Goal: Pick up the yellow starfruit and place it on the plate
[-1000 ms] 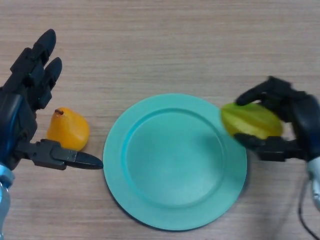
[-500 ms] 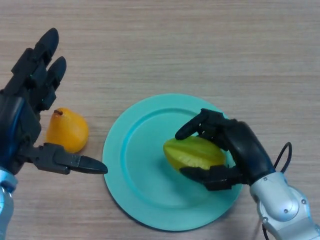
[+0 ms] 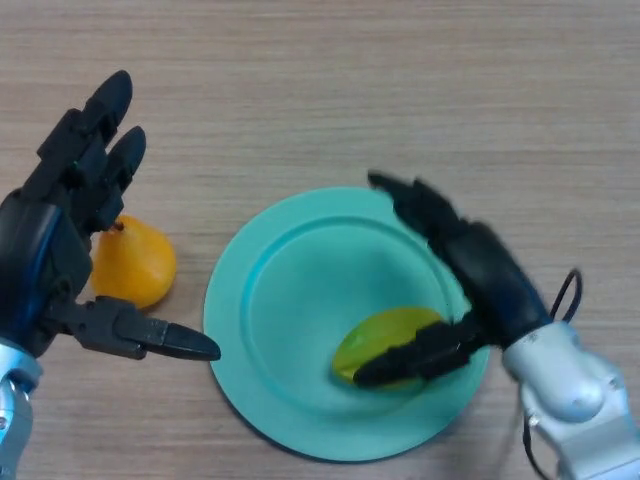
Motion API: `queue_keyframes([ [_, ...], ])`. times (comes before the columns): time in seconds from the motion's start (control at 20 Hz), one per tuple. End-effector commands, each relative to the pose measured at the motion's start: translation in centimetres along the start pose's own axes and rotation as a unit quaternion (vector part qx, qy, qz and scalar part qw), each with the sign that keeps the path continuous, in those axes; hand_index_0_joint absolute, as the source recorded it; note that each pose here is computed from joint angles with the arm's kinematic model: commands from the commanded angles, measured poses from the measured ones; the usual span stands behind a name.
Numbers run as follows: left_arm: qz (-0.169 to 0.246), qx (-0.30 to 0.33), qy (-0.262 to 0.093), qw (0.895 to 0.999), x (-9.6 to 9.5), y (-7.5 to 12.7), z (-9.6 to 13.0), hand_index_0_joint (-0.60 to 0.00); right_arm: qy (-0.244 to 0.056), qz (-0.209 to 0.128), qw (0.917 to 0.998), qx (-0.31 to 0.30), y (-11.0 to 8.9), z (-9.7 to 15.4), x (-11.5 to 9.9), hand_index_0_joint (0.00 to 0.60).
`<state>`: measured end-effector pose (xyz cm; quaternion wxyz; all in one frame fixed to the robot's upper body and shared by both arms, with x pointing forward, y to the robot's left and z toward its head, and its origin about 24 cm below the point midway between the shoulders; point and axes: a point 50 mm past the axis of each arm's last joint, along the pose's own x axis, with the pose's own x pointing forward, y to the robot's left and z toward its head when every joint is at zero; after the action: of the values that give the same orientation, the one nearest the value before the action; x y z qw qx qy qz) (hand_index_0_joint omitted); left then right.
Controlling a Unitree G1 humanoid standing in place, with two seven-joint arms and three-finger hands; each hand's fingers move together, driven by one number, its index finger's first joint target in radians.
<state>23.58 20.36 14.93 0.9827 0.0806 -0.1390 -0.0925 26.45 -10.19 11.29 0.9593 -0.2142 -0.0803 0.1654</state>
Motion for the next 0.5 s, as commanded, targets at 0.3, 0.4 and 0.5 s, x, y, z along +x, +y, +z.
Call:
queue_keyframes([
  [0.3,0.037,0.045,-0.124,0.991,0.6,1.7,3.8,0.000,-0.135,-0.138,0.9809,-0.027,-8.0,5.1,-3.5,0.000],
  [0.4,0.037,0.049,-0.124,0.990,0.8,1.6,3.9,0.000,-0.141,-0.170,0.9743,-0.041,-9.4,4.9,-4.8,0.000],
  [0.5,0.034,0.059,-0.118,0.991,1.0,1.5,3.7,0.000,-0.136,-0.189,0.9717,-0.039,-10.3,4.2,-5.6,0.000],
])
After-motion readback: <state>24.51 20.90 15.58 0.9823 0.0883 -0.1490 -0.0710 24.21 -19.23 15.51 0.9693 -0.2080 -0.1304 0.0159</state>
